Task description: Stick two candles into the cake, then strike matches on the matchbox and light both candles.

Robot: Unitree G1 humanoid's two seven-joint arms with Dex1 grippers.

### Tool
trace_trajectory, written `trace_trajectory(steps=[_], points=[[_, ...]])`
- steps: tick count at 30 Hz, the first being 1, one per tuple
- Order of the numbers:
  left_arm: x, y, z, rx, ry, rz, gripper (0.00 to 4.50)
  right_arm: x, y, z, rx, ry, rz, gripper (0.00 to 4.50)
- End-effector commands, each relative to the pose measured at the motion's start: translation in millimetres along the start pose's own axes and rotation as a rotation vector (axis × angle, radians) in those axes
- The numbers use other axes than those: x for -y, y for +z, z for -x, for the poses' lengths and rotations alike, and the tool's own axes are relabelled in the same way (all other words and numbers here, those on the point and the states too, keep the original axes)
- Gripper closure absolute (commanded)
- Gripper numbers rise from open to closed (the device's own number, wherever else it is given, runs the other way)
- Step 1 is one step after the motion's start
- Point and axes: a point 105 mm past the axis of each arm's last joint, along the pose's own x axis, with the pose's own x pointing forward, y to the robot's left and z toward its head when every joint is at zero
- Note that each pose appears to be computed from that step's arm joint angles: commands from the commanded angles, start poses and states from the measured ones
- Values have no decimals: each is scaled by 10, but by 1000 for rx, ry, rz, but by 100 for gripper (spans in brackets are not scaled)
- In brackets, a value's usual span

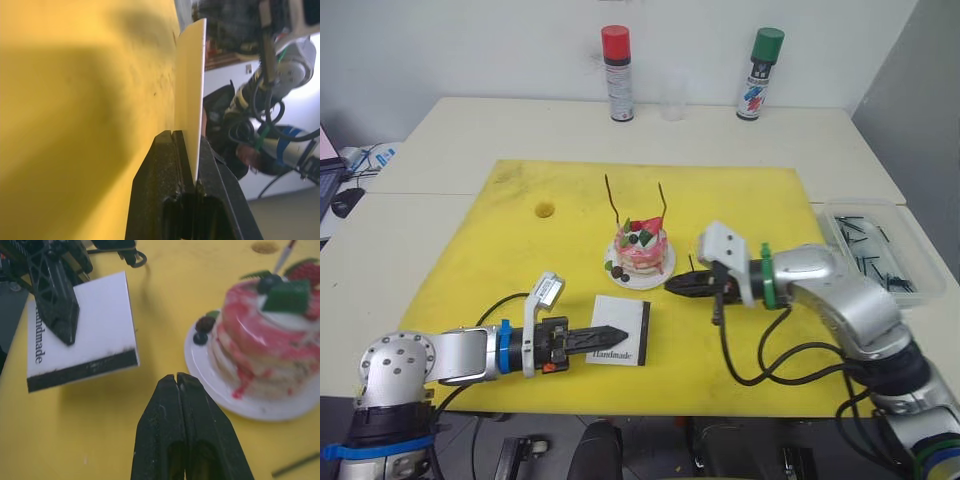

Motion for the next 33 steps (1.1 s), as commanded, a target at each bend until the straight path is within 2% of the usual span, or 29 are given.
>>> trace_trajectory(steps=[1,6,12,22,33], points=[[-99,-110,-144,3,35,56,447,-73,-8,89,1,11,16,450],[-245,-213,-225,4,96,104,447,-117,-139,30,-25,12,2,450],[-288,-279,-256,-28,96,145,279,-108,-251,-185,-65,27,28,450],[-371,-278,-260,-21,104,199,279,-238,-281,-419,-103,128,109,450],[-369,-309,-275,-28,112,179,279,-328,-243,-475,-83,158,115,450]])
